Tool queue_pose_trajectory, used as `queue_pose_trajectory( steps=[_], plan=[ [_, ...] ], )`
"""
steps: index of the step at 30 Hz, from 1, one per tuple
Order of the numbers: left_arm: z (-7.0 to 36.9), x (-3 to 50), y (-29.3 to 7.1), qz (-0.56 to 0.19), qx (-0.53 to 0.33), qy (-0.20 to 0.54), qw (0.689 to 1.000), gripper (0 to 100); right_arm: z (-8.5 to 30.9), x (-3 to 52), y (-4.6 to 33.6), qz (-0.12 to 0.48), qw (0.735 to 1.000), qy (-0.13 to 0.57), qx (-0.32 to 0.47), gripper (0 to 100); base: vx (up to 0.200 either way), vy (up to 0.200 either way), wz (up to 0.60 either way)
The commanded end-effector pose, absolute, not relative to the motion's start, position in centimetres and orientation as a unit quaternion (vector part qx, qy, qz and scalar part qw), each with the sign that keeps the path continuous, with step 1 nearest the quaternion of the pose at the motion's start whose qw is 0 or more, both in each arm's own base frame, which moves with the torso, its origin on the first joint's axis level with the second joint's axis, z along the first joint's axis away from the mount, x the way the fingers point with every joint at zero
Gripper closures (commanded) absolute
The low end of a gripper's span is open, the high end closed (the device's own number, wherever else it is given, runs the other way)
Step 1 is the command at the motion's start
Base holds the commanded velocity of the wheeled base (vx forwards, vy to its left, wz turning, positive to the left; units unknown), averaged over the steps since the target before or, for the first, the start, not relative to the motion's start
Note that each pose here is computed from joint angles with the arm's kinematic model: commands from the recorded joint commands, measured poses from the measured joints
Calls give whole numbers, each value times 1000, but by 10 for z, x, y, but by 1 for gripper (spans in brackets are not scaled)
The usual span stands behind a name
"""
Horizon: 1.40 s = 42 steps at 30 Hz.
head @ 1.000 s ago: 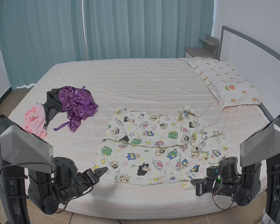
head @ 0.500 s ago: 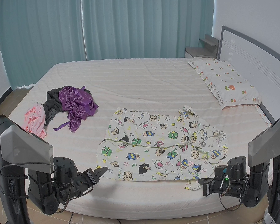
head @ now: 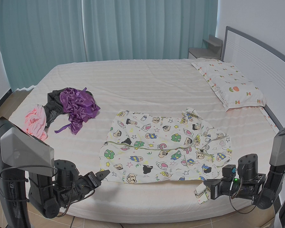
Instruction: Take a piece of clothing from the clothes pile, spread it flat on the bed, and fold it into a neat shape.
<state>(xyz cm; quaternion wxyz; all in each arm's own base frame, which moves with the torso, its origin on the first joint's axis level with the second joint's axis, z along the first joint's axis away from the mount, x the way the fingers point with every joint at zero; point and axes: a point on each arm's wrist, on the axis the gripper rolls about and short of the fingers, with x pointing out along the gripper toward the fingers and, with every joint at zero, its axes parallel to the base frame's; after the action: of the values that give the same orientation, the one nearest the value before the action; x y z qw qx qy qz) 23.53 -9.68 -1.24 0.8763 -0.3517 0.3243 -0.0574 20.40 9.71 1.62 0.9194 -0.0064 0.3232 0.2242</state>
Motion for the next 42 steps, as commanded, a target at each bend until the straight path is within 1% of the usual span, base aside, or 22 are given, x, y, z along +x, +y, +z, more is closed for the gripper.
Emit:
queue_pose_trajectory(
  steps=[1, 5, 7, 15, 16, 19, 25, 30, 32, 33, 36, 42],
  plan=[
    [-11, 236, -97, -61, -354, 317, 878, 0, 47, 208, 101, 237, 931, 278, -5, 100, 0, 0, 0],
    [-11, 236, -97, -61, -354, 317, 878, 0, 53, 209, 108, 244, 922, 301, -14, 100, 0, 0, 0],
    [-11, 236, -97, -61, -354, 317, 878, 0, 51, 210, 113, 248, 914, 321, -21, 100, 0, 0, 0],
    [-11, 236, -97, -61, -354, 317, 878, 0, 40, 206, 126, 268, 897, 349, -37, 100, 0, 0, 0],
    [-11, 236, -97, -61, -354, 317, 878, 0, 38, 205, 128, 270, 894, 354, -41, 0, 0, 0, 0],
    [-11, 236, -97, -61, -354, 317, 878, 0, 31, 203, 127, 269, 889, 368, -45, 0, 0, 0, 0],
    [-11, 236, -97, -61, -354, 317, 878, 0, 30, 193, 119, 263, 887, 378, -40, 0, 0, 0, 0],
    [-11, 236, -97, -61, -354, 317, 878, 0, 27, 193, 91, 217, 891, 398, -19, 0, 0, 0, 0],
    [-11, 236, -97, -61, -354, 317, 878, 0, 22, 195, 80, 204, 888, 412, -5, 0, 0, 0, 0],
    [-11, 236, -97, -61, -354, 317, 878, 0, 16, 199, 71, 198, 883, 426, 13, 0, 0, 0, 0],
    [-11, 236, -97, -61, -354, 317, 878, 0, 7, 206, 60, 194, 873, 445, 42, 0, 0, 0, 0],
    [-11, 236, -97, -61, -354, 317, 878, 0, -22, 222, 56, 179, 853, 487, 54, 0, 0, 0, 0]
  ],
)
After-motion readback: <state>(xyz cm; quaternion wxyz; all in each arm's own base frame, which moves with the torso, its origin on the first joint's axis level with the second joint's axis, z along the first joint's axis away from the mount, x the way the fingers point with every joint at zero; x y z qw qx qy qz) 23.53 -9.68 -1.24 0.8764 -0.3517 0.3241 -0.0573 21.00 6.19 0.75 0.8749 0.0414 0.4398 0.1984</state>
